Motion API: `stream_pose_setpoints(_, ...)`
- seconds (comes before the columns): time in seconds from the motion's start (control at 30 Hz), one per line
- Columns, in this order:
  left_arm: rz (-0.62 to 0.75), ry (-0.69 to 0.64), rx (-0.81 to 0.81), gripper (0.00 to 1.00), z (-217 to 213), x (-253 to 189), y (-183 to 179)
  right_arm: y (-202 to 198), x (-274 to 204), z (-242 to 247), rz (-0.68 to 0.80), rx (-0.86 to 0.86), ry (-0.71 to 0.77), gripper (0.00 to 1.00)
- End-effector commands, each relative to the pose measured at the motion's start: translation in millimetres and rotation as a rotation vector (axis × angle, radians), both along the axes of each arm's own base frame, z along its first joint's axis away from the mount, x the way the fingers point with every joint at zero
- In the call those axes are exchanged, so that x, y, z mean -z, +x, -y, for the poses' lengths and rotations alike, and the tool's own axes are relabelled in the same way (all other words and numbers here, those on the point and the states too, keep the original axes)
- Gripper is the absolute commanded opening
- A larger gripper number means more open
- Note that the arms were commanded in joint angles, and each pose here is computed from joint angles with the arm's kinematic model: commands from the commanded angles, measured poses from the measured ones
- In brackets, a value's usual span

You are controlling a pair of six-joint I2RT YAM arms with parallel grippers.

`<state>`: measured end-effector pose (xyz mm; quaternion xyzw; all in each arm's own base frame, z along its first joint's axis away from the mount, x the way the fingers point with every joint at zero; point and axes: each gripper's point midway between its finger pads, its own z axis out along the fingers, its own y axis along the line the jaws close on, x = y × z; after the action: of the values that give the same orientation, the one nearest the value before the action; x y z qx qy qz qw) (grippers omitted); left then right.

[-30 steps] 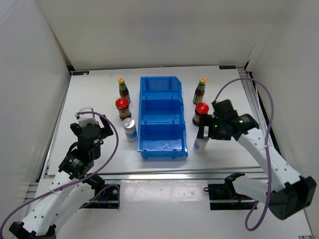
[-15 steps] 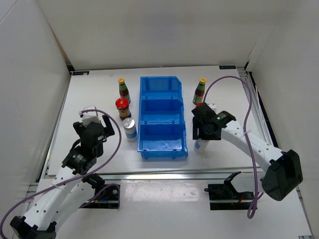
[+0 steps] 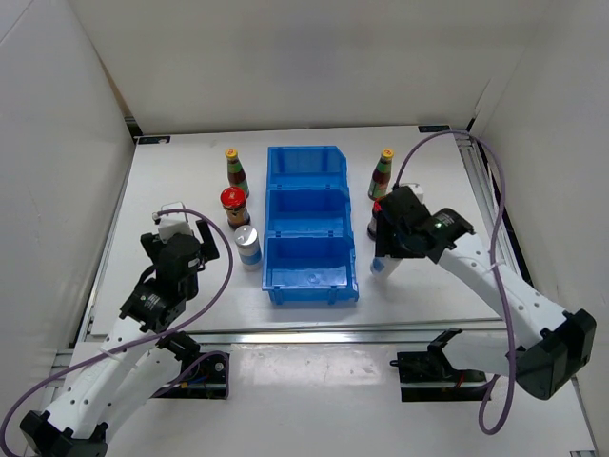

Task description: Organize the condiment bottles

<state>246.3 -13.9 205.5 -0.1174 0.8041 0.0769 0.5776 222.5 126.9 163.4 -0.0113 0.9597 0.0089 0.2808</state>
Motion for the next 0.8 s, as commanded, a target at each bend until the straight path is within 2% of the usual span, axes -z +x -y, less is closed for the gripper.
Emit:
stream_pose_setpoints(0.0, 0.003, 0.002, -0.014, 1.0, -2, 0, -1, 14, -68, -14, 0.162, -0.057, 0.109, 0.02)
stream_pose_setpoints(0.07, 0.003, 0.002, -0.014, 1.0, -2, 0, -1, 15, -96, -27, 0.202, -0.124, 0.17, 0.01)
stream_pose_setpoints(0.17, 0.003, 0.002, -0.014, 1.0, -2, 0, -1, 10, -110, -65, 0.201, -0.237, 0.217, 0.01)
stream_pose_setpoints(0.27, 0.005, 0.005, -0.022, 1.0, -4, 0, -1, 11, -109, -82, 0.212, -0.269, 0.175, 0.01)
stream_pose_setpoints(0.43, 0.005, 0.005, -0.022, 1.0, -4, 0, -1, 14, -79, -116, 0.145, -0.326, 0.146, 0.01)
stream_pose_setpoints(0.57, 0.005, 0.005, -0.022, 1.0, -4, 0, -1, 14, -30, -120, 0.031, -0.311, 0.076, 0.01)
stream_pose_setpoints(0.67, 0.007, 0.009, -0.031, 1.0, -5, -1, -2, 14, -16, -128, 0.013, -0.314, 0.1, 0.01)
stream_pose_setpoints(0.77, -0.001, 0.013, -0.031, 1.0, -5, 1, -1, 13, 1, -132, -0.019, -0.323, 0.094, 0.09)
